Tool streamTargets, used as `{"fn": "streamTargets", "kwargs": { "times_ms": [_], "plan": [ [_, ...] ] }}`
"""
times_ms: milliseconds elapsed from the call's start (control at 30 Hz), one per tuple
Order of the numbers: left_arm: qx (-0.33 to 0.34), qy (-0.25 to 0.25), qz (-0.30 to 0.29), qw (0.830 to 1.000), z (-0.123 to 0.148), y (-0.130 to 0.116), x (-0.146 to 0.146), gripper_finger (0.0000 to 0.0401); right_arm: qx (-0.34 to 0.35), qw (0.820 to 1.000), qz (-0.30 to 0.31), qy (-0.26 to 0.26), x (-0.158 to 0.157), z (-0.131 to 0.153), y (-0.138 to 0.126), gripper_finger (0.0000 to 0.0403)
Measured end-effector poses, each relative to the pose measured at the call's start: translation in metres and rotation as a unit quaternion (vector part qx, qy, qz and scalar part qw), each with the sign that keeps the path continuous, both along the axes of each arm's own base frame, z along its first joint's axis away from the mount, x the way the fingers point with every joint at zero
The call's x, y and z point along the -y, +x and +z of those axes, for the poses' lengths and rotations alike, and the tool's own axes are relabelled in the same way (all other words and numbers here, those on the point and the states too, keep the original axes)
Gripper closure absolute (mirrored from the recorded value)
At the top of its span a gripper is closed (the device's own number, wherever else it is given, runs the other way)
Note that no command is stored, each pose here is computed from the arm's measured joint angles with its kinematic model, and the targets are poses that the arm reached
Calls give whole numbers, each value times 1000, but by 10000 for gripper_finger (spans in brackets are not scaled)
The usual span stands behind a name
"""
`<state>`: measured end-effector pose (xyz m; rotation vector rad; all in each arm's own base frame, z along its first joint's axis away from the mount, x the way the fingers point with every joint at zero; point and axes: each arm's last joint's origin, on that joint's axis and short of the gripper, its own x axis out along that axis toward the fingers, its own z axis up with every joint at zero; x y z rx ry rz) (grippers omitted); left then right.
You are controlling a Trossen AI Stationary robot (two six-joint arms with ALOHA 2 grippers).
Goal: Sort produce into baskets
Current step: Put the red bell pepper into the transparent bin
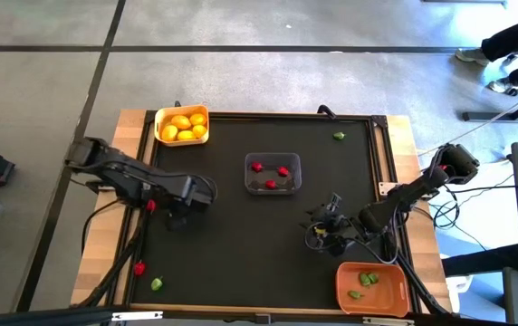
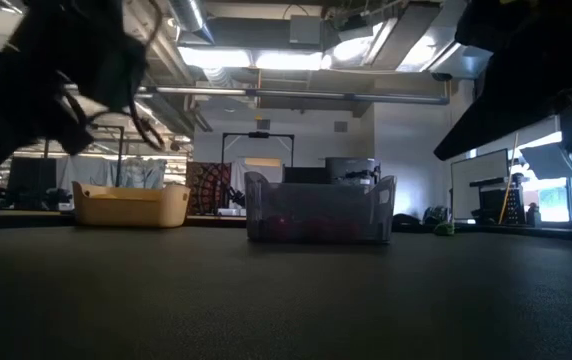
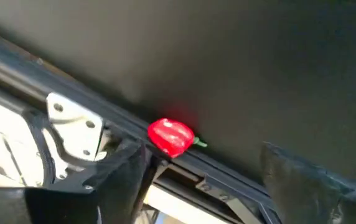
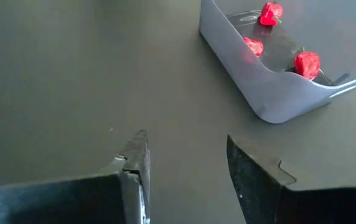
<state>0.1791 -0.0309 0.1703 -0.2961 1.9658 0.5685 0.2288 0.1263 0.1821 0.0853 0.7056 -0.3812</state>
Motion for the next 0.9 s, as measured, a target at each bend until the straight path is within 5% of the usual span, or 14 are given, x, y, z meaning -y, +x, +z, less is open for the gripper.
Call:
{"fn": "streamTargets", "kwargs": {
  "times_ms": [267,633,900],
  "plan": [
    [-101,-36,-38,994,-30,10,-12,97,4,1000,0,3,0,0,1,252],
    [-240,-88,-91,963,-74,10,-14,97,3,1000,1,8,-1,0,1,252],
    [-278,-113,-118,947,-92,6,-14,97,-1,1000,3,10,-1,0,1,252]
  ]
}}
